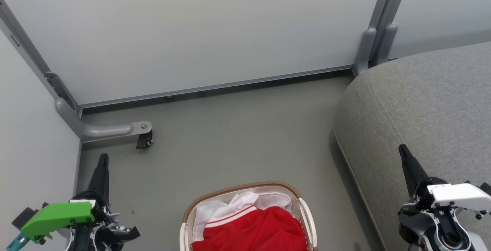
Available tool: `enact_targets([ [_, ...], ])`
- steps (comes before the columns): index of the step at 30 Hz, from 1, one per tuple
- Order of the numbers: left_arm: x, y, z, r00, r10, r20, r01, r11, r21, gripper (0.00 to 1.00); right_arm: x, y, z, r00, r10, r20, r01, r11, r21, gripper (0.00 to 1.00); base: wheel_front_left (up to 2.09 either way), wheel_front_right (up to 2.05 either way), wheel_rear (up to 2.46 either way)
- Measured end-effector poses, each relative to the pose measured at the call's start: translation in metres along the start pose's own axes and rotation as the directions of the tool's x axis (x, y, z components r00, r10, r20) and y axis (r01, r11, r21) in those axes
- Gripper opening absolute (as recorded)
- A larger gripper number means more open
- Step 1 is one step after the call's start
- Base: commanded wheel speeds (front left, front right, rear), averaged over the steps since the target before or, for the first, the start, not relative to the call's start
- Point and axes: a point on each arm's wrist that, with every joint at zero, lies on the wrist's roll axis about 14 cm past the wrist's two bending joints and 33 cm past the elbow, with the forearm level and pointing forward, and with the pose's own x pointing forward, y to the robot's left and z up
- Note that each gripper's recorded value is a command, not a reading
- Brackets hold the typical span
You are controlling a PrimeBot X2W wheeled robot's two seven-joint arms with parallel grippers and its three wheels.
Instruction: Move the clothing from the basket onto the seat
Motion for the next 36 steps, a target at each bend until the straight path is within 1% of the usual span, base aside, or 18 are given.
enact_targets([
  [36,0.0,-0.0001,0.0,1.0,0.0,0.0,0.0,1.0,0.0,0.0,0.0,0.0,0.0,1.0,0.0,0.0,0.0,1.0,0.0,0.0,0.0,0.0,0.0],
])
